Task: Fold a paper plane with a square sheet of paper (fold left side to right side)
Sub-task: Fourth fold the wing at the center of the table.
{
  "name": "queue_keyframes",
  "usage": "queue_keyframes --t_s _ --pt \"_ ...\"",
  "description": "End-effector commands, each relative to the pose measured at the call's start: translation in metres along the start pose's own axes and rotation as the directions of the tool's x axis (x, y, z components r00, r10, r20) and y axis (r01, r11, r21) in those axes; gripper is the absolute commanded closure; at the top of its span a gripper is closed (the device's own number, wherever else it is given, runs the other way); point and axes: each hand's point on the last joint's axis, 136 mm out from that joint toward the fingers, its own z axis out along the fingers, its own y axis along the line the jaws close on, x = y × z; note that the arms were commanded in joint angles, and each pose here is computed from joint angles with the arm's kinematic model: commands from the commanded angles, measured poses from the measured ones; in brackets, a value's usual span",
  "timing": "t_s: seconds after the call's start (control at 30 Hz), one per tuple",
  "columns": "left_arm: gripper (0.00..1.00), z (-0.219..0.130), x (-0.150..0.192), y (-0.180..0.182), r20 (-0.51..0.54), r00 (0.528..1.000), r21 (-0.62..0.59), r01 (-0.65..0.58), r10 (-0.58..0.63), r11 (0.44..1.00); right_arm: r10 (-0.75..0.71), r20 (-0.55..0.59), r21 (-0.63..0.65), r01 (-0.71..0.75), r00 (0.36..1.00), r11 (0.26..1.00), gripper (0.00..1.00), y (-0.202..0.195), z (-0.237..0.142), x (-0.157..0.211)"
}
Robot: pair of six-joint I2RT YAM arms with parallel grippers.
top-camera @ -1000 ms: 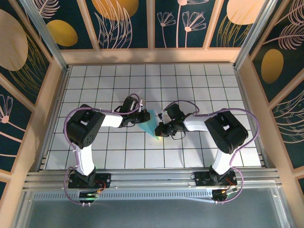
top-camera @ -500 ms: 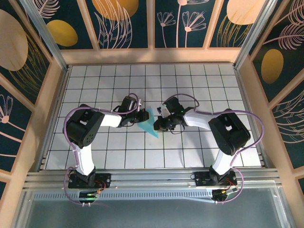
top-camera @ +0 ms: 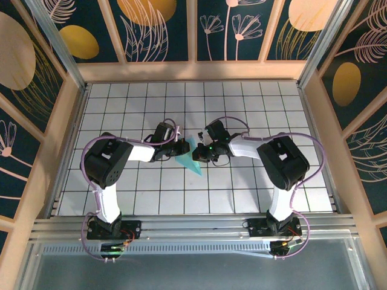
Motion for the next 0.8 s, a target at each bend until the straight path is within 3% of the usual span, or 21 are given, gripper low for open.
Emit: queue_keyframes --t_s 0.0,0.77 --pt "1.0 0.004 0.018 0.026 -0.048 0.999 -0.07 0.02 -0.024 0.997 -0.011 0.035 -0.017 0.012 0.999 1.0 1.0 0.011 0.005 -0.014" --pt "1.0 0.004 0.018 0.035 -0.049 0.998 -0.118 0.019 -0.025 0.993 0.011 -0.033 0.097 -0.008 0.999 0.995 1.0 -0.022 0.019 0.008"
